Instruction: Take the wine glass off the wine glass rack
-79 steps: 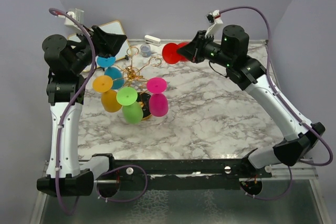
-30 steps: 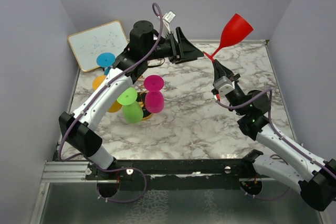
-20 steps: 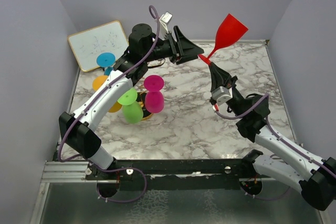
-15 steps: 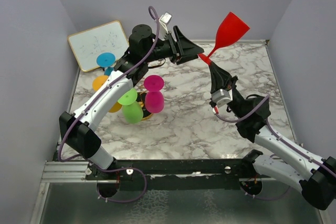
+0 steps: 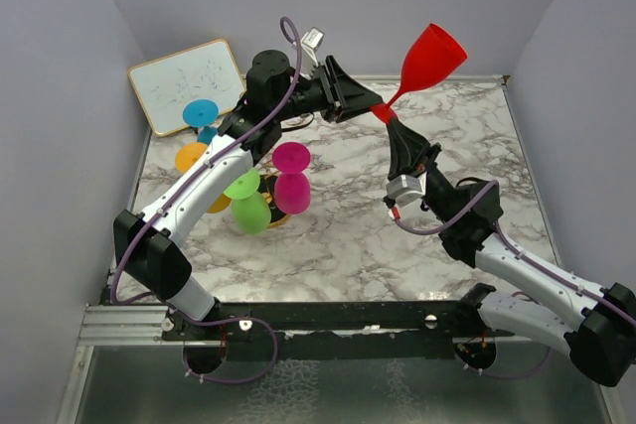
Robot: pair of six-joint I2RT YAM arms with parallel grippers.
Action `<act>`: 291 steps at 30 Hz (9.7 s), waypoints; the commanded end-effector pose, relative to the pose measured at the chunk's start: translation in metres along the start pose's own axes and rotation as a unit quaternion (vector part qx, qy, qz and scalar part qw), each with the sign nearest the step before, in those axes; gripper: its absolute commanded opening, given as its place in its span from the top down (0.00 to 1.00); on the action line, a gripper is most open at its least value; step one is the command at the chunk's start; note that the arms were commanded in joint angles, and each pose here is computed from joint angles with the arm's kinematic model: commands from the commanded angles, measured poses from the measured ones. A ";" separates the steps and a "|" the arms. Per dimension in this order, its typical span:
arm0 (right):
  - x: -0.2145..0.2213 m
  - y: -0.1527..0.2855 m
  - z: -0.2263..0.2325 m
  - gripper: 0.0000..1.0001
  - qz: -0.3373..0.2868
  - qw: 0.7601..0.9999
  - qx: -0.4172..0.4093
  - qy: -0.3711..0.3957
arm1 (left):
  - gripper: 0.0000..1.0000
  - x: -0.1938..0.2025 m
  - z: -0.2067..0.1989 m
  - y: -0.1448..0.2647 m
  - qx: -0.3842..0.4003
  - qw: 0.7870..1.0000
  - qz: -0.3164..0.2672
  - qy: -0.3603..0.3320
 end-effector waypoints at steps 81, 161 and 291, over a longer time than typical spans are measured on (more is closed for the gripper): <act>-0.076 -0.109 -0.052 0.49 0.154 0.753 -0.191 -0.610 | 1.00 -0.018 -0.056 0.214 -0.142 0.828 -0.319 -0.439; 0.263 0.175 0.062 0.96 0.818 0.285 0.169 -0.470 | 0.34 -0.042 0.008 0.215 -0.274 0.815 -0.322 -0.396; -0.097 -0.105 0.099 0.99 0.227 0.359 -0.380 -0.822 | 0.36 -0.025 0.012 0.223 -0.267 0.832 -0.319 -0.366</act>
Point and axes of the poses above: each gripper's point midway between its finger pads, its own y axis back along the fingers, its own z axis along the line the jaws close on, x = y × z, the point moved 3 cm from there along y, back along the fingers, and after that the axes turned 7 degrees about y, right-handed, at the moved point
